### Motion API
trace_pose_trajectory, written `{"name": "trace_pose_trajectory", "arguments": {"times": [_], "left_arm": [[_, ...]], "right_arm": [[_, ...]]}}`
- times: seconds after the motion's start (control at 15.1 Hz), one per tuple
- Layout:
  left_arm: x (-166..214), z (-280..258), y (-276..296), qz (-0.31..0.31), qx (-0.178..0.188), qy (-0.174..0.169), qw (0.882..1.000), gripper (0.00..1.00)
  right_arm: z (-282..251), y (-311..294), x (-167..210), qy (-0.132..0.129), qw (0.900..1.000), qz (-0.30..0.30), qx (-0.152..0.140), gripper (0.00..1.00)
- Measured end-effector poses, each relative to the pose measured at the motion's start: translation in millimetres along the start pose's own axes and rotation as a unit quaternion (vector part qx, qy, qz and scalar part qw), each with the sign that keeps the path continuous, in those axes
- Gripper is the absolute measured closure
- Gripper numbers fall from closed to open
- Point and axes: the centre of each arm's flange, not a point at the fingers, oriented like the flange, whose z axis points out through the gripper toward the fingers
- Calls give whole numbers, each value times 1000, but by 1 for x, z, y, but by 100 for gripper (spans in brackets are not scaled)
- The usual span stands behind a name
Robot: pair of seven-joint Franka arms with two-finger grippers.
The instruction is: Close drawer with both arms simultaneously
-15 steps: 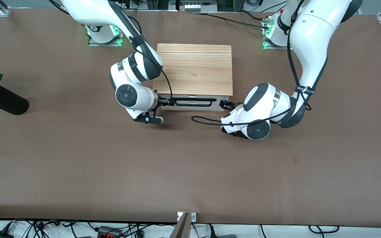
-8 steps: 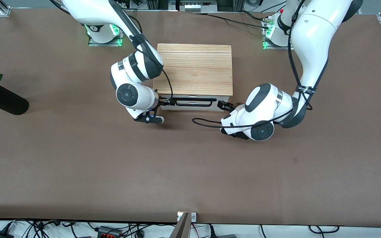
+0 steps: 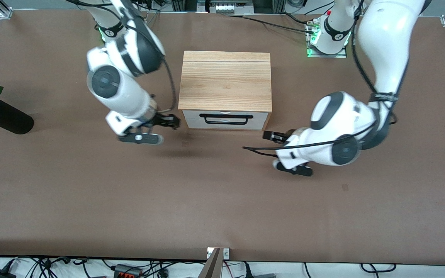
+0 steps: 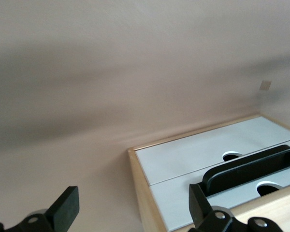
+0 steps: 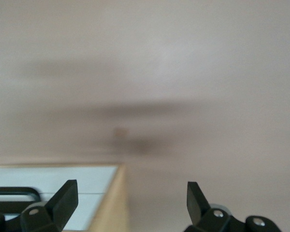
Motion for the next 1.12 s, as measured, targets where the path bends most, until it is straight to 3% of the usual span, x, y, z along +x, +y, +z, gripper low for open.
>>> {"name": "trace_pose_trajectory", "arguments": {"times": [0.13,0.53,0.79,0.93,1.12], "left_arm": [[-11,-34,-26,-16,12,6,1000,0],[-67,-130,-75,-55,107,34,992,0],[-131,-192,-61,-69,145,51,986,0],[-157,-219,-64,-83,151,70,983,0],[-162,-217,-81,-98,152,70,981,0]], "right_arm": [[-28,56,10,-6,999,-33,-17,0],[-100,207,20,-57,993,-93,-33,0],[-142,241,2,-92,992,-87,-26,0],[-144,242,0,-98,991,-88,-22,0],[-140,250,2,-99,991,-92,-21,0]]}}
